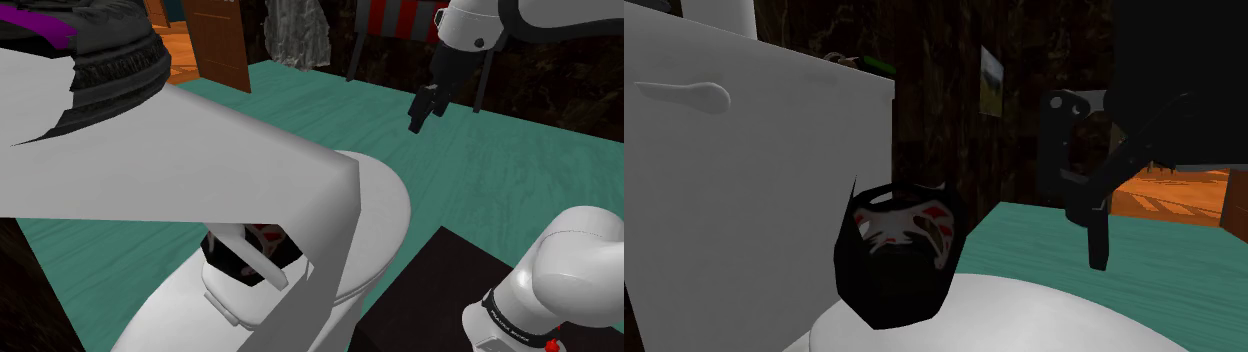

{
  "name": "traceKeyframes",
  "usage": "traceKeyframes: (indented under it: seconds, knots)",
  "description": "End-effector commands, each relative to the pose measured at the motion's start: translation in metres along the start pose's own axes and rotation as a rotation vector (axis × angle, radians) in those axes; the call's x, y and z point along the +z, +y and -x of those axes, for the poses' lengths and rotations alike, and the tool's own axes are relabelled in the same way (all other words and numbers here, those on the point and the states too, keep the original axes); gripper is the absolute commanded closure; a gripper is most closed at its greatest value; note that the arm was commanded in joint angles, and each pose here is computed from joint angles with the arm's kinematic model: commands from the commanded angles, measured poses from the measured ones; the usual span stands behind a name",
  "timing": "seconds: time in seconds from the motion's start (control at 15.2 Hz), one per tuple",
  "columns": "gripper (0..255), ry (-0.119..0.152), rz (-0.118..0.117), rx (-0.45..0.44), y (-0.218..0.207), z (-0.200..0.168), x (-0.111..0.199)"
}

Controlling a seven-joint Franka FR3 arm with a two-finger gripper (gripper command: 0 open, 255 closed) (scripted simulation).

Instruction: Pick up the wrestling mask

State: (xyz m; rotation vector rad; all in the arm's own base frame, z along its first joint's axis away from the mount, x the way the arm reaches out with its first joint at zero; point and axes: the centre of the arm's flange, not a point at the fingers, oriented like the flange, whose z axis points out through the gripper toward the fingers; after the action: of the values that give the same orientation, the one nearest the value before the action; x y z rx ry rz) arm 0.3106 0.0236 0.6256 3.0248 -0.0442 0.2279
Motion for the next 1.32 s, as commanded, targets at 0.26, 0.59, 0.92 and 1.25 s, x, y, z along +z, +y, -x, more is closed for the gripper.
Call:
traceKeyframes:
  seconds: [0.26, 0.59, 0.92, 1.25]
  knots:
    - [0, -0.014, -0.061, -0.066, -0.040, -0.020, 0.005]
    - [0, -0.031, -0.137, -0.149, -0.092, -0.042, 0.009]
    - [0, -0.048, -0.212, -0.232, -0.146, -0.059, 0.009]
    - [0, -0.065, -0.288, -0.315, -0.201, -0.072, 0.004]
